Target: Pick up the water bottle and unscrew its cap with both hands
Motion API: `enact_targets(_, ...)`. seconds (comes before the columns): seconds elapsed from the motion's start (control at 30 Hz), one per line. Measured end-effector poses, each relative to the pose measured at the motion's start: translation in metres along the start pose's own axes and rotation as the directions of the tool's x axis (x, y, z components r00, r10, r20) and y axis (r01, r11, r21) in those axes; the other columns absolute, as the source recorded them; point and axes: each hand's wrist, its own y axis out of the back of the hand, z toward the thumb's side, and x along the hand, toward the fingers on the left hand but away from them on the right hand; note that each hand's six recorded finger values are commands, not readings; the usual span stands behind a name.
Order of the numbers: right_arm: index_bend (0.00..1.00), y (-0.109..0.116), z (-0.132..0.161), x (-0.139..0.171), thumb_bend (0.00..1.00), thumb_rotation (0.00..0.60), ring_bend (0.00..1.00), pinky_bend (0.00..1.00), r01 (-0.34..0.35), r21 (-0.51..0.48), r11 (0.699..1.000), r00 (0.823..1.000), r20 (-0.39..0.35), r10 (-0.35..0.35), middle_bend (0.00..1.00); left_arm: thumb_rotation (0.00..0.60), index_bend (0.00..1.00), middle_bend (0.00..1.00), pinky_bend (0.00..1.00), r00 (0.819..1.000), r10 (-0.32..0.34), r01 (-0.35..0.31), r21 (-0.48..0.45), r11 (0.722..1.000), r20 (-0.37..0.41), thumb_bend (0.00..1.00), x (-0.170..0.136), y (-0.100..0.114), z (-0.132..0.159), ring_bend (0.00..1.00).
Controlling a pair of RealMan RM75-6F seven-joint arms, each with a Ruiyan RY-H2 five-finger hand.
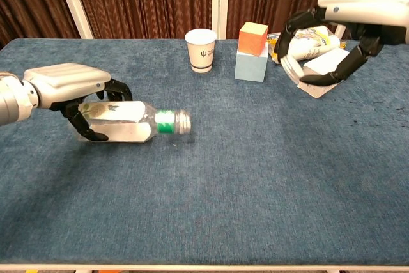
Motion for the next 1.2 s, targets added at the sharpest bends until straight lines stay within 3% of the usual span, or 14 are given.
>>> enact_targets(0.23,0.52,-0.020,-0.007,-0.009,0.32,0.600,0.00,0.00,-0.062,0.019,0.998,0.998,0.014,0.062,0.22,0.600,0.16,0.21,0.21,0.999,0.037,-0.038,-0.028,0.999,-0.035,0.22,-0.017,0.014,-0.013,0.12)
enact_targets(0.4,0.48,-0.042,-0.013,-0.022,0.32,0.600,0.00,0.00,-0.123,0.056,0.991,0.992,0.032,0.121,0.20,0.600,0.16,0.21,0.21,0.987,0.122,-0.131,-0.082,0.988,-0.105,0.22,-0.042,0.036,-0.041,0.12)
enact_targets(0.53,0.44,-0.063,-0.015,-0.036,0.32,0.600,0.00,0.00,-0.158,0.093,0.983,0.987,0.038,0.155,0.18,0.600,0.16,0.21,0.20,0.966,0.204,-0.224,-0.116,0.968,-0.160,0.21,-0.064,0.054,-0.064,0.12)
enact_targets(0.67,0.32,-0.086,-0.016,-0.051,0.32,0.600,0.00,0.00,-0.183,0.153,0.971,0.983,0.041,0.178,0.16,0.600,0.16,0.21,0.20,0.933,0.286,-0.318,-0.131,0.939,-0.218,0.21,-0.090,0.068,-0.087,0.12)
enact_targets(0.83,0.10,-0.109,-0.014,-0.061,0.32,0.600,0.00,0.00,-0.201,0.213,0.956,0.980,0.037,0.198,0.13,0.600,0.16,0.21,0.20,0.908,0.324,-0.363,-0.114,0.925,-0.267,0.21,-0.116,0.072,-0.110,0.12)
enact_targets(0.9,0.04,-0.108,-0.014,-0.060,0.32,0.600,0.00,0.00,-0.188,0.214,0.959,0.982,0.037,0.184,0.11,0.600,0.16,0.21,0.20,0.902,0.323,-0.365,-0.107,0.925,-0.285,0.21,-0.122,0.070,-0.117,0.12)
enact_targets(1.03,0.03,-0.089,-0.024,-0.049,0.32,0.600,0.00,0.00,-0.120,0.199,0.973,0.992,0.057,0.111,0.10,0.600,0.18,0.22,0.20,0.891,0.322,-0.363,-0.078,0.928,-0.321,0.21,-0.137,0.066,-0.131,0.12)
enact_targets(1.2,0.02,-0.050,-0.056,-0.007,0.33,0.600,0.00,0.00,0.034,0.187,0.982,0.989,0.136,-0.060,0.08,0.600,0.18,0.22,0.17,0.863,0.326,-0.357,-0.010,0.934,-0.387,0.21,-0.168,0.058,-0.155,0.12)
